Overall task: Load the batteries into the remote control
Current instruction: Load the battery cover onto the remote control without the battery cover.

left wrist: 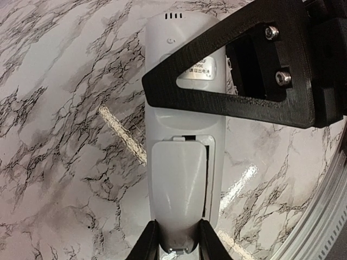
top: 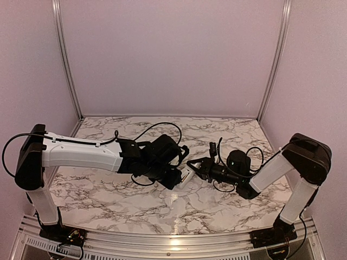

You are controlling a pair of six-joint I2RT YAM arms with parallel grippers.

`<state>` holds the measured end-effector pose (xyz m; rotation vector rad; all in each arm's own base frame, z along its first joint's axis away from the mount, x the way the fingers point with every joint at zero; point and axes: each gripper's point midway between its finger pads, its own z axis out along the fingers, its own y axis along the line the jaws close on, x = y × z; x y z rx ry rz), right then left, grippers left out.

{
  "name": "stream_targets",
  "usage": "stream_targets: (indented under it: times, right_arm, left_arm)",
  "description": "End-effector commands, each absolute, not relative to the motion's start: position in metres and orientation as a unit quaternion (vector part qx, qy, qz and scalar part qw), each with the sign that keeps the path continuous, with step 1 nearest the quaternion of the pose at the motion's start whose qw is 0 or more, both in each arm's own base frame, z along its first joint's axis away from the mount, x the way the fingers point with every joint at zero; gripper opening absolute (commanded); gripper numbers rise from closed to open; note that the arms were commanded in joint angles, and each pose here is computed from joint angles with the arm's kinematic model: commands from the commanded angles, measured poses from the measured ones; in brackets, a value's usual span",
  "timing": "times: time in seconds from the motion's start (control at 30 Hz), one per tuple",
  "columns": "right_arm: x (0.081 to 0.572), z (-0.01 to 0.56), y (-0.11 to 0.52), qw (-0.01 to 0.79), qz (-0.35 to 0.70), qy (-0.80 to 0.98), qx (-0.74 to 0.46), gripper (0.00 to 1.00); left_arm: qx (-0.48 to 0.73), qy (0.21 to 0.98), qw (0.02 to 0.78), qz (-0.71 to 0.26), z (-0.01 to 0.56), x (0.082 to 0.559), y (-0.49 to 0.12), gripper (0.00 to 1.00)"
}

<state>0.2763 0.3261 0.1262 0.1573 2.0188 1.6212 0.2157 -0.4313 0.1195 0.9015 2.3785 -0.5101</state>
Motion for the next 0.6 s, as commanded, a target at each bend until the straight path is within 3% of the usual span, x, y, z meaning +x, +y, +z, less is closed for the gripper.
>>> stream_targets:
  times: [0.0, 0.57]
  right_arm:
    - [0.2735, 0.1396, 0.3306, 0.281, 0.623, 0.728, 0.051, 0.0]
    - [0.2734, 0.1401, 0.3319, 0.289, 0.618, 0.73, 0.052, 0.0]
  left_arm:
    - [0.34, 0.888, 0.26, -0.169, 0.1104, 0.2161, -0.4292, 0.21]
    - [0.349, 0.887, 0.247, -0.175, 0.108, 0.2144, -0.4377, 0.21]
